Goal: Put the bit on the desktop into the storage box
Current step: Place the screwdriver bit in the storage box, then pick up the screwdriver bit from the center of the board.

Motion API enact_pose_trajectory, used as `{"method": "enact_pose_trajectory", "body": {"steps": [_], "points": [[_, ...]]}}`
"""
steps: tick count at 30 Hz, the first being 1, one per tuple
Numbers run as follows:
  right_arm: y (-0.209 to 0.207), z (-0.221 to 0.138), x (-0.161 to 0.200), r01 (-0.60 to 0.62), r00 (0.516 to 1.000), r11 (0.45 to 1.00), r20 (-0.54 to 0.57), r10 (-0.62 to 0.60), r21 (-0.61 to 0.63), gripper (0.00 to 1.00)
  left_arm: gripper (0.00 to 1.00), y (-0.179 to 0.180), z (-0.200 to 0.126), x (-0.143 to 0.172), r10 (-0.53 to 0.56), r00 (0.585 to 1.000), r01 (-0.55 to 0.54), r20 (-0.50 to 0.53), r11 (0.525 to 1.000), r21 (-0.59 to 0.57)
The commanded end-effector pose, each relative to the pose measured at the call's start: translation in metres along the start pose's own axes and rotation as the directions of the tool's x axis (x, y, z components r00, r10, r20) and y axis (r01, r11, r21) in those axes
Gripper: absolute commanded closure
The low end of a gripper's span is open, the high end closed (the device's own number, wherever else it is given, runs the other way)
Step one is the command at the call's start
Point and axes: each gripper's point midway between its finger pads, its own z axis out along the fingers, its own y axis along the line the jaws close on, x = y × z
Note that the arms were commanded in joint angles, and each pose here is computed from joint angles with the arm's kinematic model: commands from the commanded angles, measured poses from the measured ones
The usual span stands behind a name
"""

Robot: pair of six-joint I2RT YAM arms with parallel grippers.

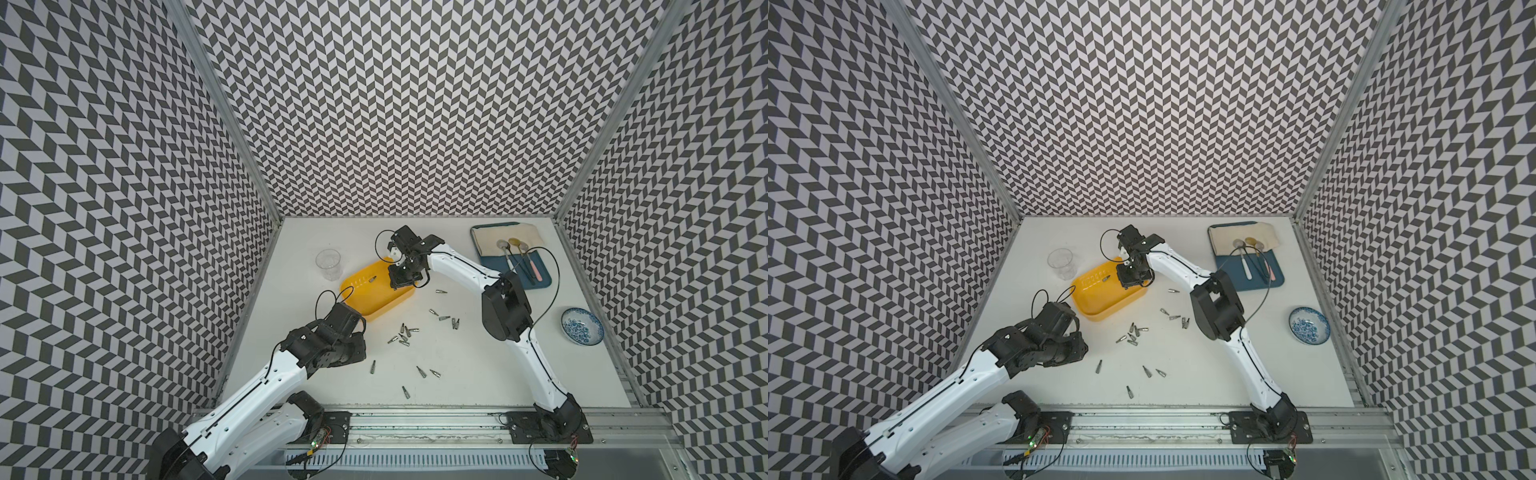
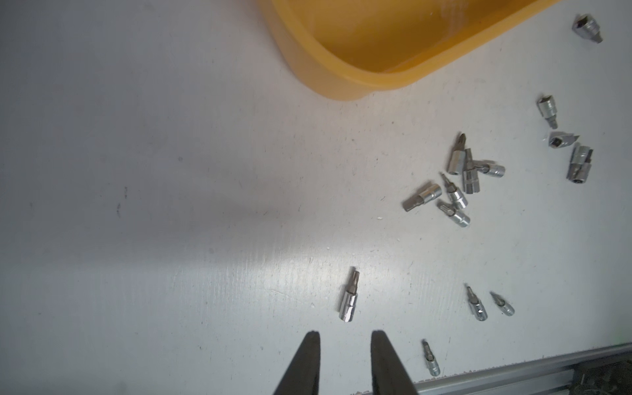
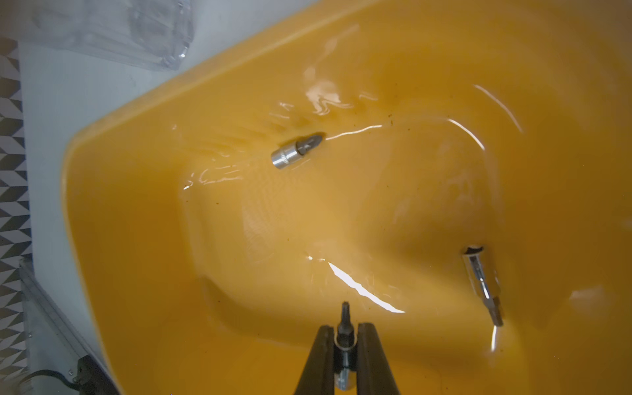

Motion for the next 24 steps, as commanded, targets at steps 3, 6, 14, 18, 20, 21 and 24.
{"method": "enact_pose_trajectory", "body": {"steps": [3, 6, 14, 18, 20, 21, 24], "points": [[0.005, 0.013, -0.018, 0.031, 0.998, 1.000, 0.058, -0.031, -0.004, 1.00, 0.70, -0.008, 0.004, 0.001, -0.007, 1.000, 0.007, 0.006, 0.999, 0.031], [0.002, 0.021, -0.018, 0.024, 0.998, 1.000, 0.055, -0.024, -0.001, 1.00, 0.70, -0.012, 0.009, 0.004, -0.006, 1.000, 0.006, -0.006, 0.999, 0.042], [-0.006, 0.033, -0.016, 0.023, 0.998, 0.999, 0.053, -0.025, 0.026, 1.00, 0.70, -0.015, 0.029, 0.018, 0.010, 0.998, -0.007, -0.059, 0.999, 0.042], [-0.008, 0.037, -0.015, 0.023, 0.998, 0.999, 0.051, -0.025, 0.036, 1.00, 0.70, -0.016, 0.037, 0.024, 0.022, 0.996, -0.020, -0.083, 1.000, 0.024], [-0.009, 0.039, -0.016, 0.025, 0.998, 0.999, 0.053, -0.027, 0.040, 1.00, 0.70, -0.017, 0.040, 0.025, 0.027, 0.996, -0.026, -0.089, 1.000, 0.018], [-0.010, 0.040, -0.015, 0.025, 0.998, 0.999, 0.050, -0.027, 0.041, 1.00, 0.70, -0.019, 0.041, 0.026, 0.028, 0.995, -0.027, -0.093, 0.999, 0.017], [-0.012, 0.043, -0.014, 0.024, 0.999, 0.999, 0.046, -0.026, 0.049, 0.99, 0.69, -0.020, 0.045, 0.030, 0.038, 0.993, -0.037, -0.110, 0.999, 0.005]]}}
